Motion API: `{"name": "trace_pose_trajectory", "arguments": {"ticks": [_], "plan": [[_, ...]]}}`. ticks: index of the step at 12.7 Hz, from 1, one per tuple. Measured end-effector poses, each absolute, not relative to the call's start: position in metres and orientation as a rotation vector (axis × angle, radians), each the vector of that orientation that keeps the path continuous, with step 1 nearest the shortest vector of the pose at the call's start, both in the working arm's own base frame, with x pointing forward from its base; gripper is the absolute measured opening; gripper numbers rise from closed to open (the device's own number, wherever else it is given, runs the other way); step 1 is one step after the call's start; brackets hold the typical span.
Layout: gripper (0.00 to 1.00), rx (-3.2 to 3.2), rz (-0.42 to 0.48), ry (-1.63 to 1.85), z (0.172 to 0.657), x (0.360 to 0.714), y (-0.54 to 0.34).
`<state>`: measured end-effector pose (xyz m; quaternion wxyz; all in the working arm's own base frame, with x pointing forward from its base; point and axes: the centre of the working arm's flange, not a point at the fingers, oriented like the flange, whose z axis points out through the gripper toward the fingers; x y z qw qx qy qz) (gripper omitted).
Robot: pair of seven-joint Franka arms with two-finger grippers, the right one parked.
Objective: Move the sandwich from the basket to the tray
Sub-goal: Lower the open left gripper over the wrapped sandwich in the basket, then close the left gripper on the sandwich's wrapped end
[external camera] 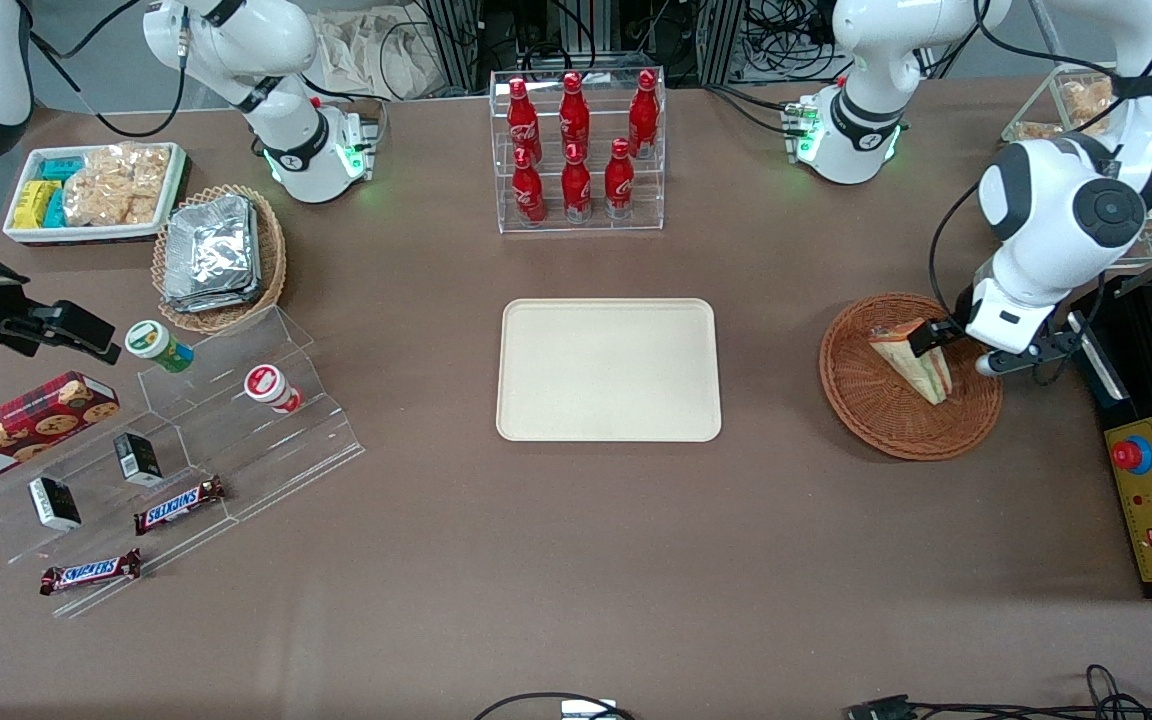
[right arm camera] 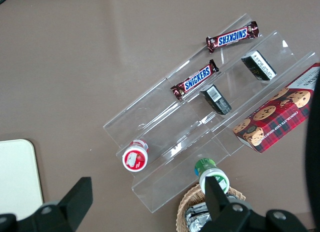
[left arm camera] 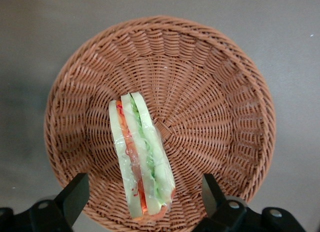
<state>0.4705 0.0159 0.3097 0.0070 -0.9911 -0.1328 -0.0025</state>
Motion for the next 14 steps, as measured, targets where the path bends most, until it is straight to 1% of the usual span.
{"name": "trace_pose_trajectory", "arguments": {"ticks": [5, 8, 11, 12, 14], "plan": [[1.0, -3.108, -0.083, -0.425, 0.276, 0.453, 0.015], [1.0, -3.111, -0.112, -0.444, 0.256, 0.447, 0.014], [0.99, -3.114, -0.114, -0.45, 0.241, 0.445, 0.014], [0.94, -3.114, -0.111, -0.451, 0.239, 0.445, 0.014], [0.68, -3.114, -0.11, -0.452, 0.239, 0.444, 0.014]]}}
